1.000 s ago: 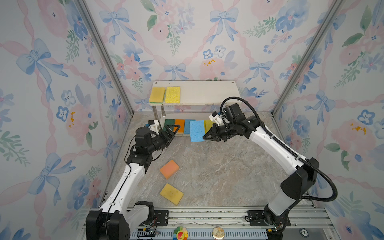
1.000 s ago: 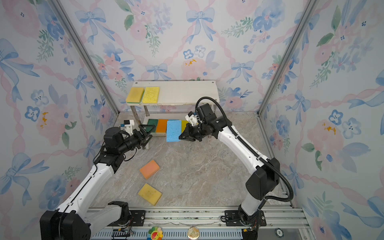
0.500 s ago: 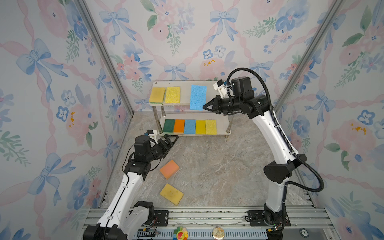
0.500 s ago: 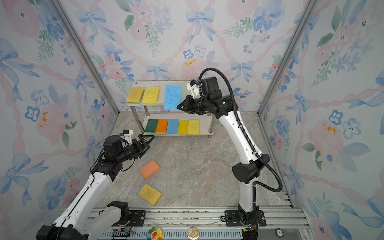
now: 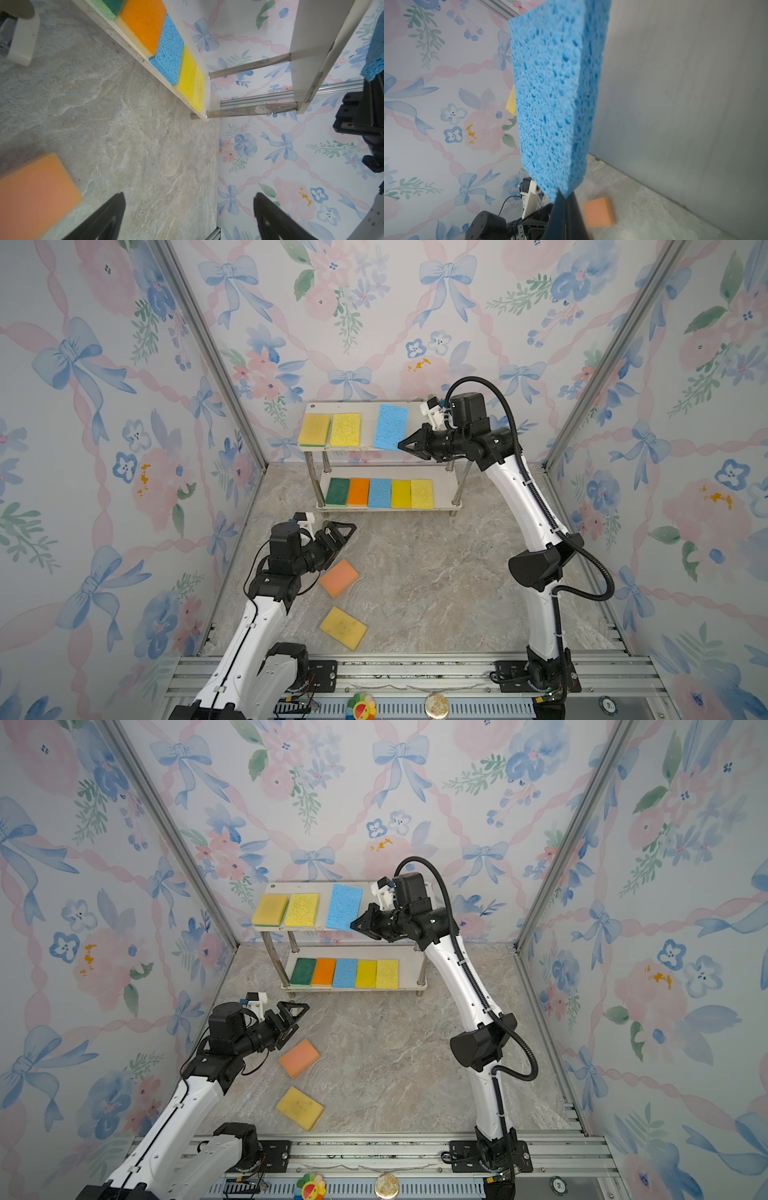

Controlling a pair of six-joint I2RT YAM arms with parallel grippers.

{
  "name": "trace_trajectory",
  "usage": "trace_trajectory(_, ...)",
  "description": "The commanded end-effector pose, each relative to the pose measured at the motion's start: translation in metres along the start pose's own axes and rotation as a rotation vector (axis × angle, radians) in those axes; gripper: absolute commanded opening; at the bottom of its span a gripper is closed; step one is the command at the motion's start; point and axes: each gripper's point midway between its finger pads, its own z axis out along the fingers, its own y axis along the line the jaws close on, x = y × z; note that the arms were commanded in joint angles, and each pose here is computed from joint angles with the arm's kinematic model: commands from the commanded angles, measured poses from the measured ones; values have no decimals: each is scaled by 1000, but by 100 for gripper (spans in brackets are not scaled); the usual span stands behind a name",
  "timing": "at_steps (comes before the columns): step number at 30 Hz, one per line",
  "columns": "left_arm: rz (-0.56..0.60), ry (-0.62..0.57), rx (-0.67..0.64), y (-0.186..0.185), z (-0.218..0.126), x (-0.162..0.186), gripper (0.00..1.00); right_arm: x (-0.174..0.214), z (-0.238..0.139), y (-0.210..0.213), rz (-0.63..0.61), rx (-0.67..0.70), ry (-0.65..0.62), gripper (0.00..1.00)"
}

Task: Place and organize the cleaning sponges onto the shelf
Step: 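Raise the blue sponge onto the top shelf while the left gripper draws back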

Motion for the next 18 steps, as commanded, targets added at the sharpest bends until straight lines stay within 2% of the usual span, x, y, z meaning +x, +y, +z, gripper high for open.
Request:
trace_trajectory(1, 20, 8, 0, 0, -4, 2, 98, -14, 8, 5, 18, -59, -33, 3)
trace_trajectory(11, 16, 10, 1, 3, -8, 5, 98, -17, 31, -5, 60, -80, -33, 5)
trace_trajectory(18, 15, 9, -1, 2, -7, 2, 98, -20, 30, -8, 61, -77, -40, 33)
